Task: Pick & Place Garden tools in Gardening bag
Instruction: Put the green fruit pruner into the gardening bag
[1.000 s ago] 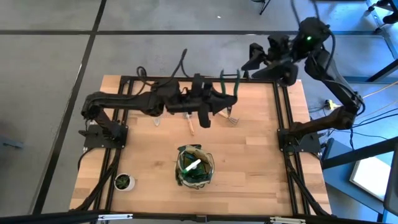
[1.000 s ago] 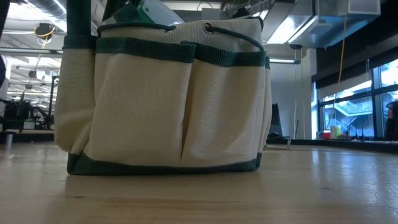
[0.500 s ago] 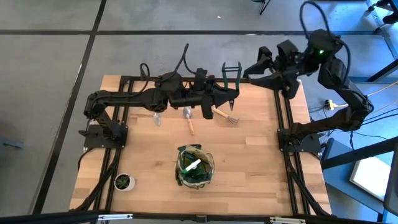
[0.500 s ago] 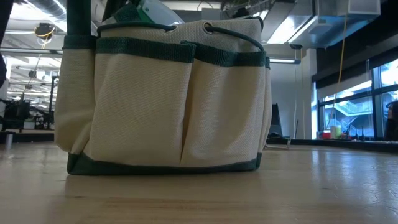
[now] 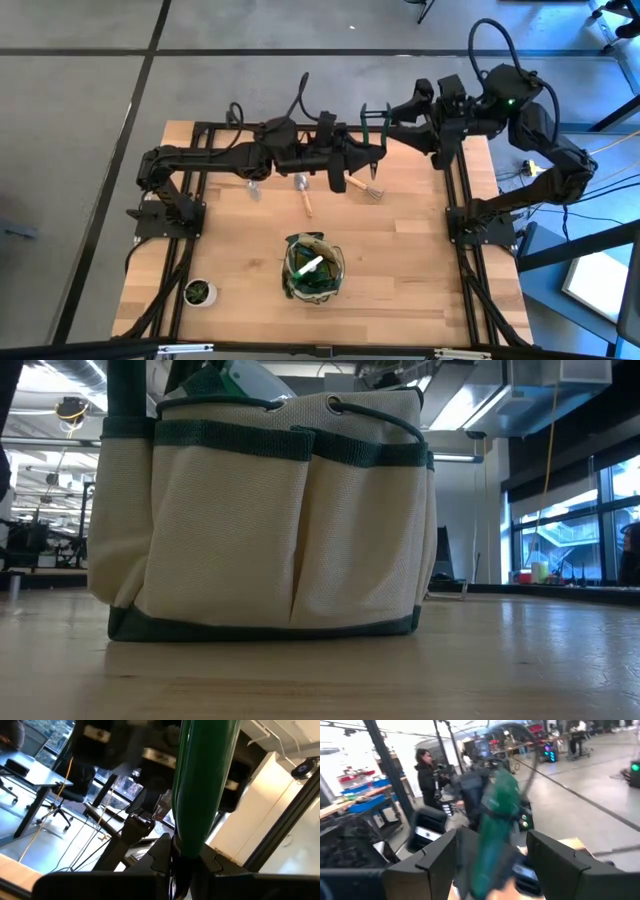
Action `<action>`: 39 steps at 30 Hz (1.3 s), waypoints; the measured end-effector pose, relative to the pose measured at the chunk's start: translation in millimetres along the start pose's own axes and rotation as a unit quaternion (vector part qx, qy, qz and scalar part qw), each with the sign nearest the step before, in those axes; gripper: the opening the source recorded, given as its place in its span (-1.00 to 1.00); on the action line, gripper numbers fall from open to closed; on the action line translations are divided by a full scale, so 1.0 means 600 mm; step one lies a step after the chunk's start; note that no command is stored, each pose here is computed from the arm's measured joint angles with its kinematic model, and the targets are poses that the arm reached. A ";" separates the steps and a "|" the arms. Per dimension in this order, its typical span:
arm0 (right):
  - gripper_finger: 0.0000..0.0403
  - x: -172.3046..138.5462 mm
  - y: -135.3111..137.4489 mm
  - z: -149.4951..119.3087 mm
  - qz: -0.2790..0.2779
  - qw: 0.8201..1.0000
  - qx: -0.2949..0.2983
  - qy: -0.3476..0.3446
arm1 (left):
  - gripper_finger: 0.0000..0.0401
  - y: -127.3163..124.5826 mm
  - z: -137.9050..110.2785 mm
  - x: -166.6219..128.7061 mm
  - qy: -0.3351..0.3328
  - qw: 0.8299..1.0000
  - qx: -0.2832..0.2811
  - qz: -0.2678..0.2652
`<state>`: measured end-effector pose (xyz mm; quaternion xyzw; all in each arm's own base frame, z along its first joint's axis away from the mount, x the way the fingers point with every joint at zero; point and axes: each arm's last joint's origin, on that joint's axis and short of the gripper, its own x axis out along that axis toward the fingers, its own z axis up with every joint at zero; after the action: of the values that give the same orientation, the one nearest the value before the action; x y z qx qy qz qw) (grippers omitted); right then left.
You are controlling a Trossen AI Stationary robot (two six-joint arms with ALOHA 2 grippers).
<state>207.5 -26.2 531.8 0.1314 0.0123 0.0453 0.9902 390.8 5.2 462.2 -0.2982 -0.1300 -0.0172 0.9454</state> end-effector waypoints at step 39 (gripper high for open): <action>-0.67 0.082 -0.008 -0.022 0.013 0.997 0.073 0.010 | -0.85 0.010 -0.010 -0.001 0.037 0.999 -0.001 0.026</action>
<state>256.1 -22.7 517.5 0.2031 0.0236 0.0582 0.9771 392.3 6.6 453.9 -0.3015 -0.0867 -0.0040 0.9495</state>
